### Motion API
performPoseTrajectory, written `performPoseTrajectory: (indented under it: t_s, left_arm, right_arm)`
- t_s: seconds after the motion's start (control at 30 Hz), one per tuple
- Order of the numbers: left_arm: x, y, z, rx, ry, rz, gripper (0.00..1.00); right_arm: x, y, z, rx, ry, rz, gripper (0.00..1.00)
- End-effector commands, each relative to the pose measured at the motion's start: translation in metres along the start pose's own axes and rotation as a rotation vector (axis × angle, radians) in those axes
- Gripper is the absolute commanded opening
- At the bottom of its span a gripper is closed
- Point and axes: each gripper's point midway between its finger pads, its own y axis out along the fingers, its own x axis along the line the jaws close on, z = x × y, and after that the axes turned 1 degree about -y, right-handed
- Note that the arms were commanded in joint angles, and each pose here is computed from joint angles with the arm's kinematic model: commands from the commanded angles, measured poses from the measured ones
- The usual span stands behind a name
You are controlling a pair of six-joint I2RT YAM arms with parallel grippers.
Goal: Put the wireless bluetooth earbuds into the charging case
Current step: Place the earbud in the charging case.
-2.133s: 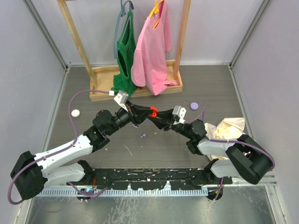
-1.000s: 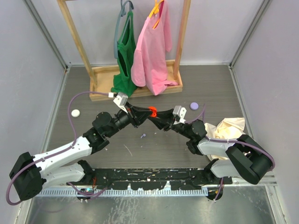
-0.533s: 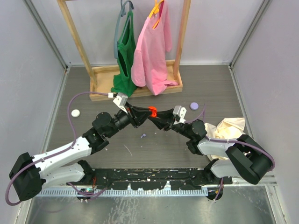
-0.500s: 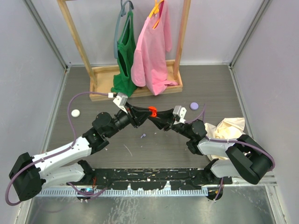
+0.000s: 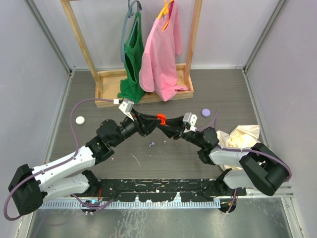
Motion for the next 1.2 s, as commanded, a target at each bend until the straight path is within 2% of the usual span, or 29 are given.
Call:
performPoseTrajectory:
  t_s: [0.0, 0.57, 1.17]
  left_arm:
    - [-0.023, -0.004, -0.010, 0.007, -0.024, 0.073, 0.38]
    - [-0.027, 0.005, -0.012, 0.061, -0.008, 0.063, 0.47]
    - [-0.026, 0.002, -0.020, 0.091, 0.070, 0.038, 0.54]
  right_arm:
    - [-0.002, 0.010, -0.036, -0.123, -0.048, -0.001, 0.01]
    - [0.003, 0.011, -0.034, -0.112, -0.041, -0.034, 0.01]
    - [0.028, 0.021, -0.028, -0.061, 0.015, -0.203, 0.01]
